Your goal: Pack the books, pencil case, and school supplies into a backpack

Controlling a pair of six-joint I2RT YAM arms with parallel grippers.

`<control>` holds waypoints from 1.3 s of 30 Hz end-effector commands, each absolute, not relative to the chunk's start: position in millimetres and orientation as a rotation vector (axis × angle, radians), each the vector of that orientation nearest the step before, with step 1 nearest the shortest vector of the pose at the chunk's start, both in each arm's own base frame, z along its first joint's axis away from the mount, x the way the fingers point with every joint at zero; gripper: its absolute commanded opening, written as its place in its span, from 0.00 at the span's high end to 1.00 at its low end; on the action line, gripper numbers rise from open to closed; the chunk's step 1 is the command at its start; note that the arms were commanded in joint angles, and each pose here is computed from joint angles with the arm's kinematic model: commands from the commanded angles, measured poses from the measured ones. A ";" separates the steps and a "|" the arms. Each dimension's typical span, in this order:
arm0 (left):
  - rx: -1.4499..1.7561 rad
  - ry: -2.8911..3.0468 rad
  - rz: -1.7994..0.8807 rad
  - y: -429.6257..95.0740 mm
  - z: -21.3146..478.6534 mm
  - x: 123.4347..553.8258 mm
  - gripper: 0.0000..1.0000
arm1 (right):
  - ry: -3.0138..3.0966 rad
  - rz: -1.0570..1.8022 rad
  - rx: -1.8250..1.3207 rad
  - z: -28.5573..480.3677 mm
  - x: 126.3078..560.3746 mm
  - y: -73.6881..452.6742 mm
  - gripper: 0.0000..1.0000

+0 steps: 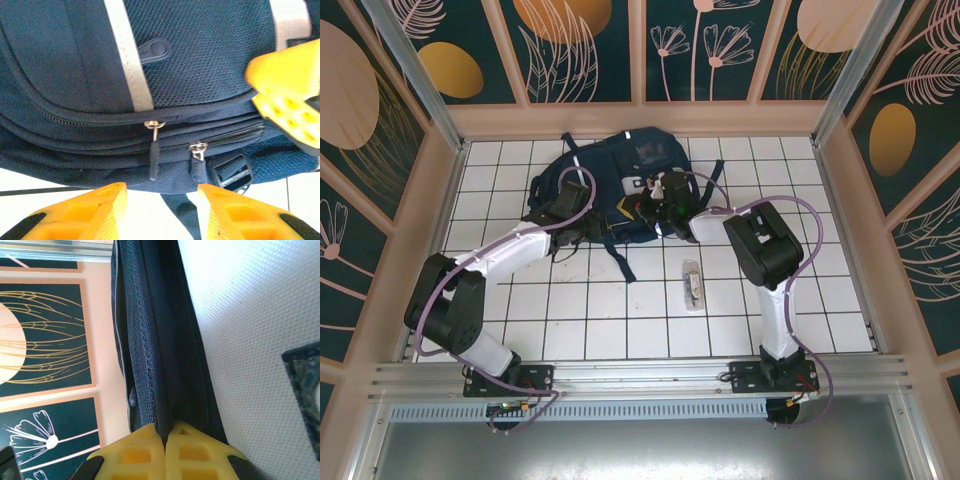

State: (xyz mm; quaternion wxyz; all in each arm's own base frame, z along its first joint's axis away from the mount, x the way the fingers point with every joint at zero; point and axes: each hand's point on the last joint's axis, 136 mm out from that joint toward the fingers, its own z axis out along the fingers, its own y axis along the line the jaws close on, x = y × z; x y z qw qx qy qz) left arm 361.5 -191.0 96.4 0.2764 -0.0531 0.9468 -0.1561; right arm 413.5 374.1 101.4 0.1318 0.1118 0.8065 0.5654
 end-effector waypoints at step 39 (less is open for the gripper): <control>-0.027 2.526 -0.264 -200.1 69.4 414.9 1.00 | 2.320 1.668 0.158 111.5 398.9 385.2 1.00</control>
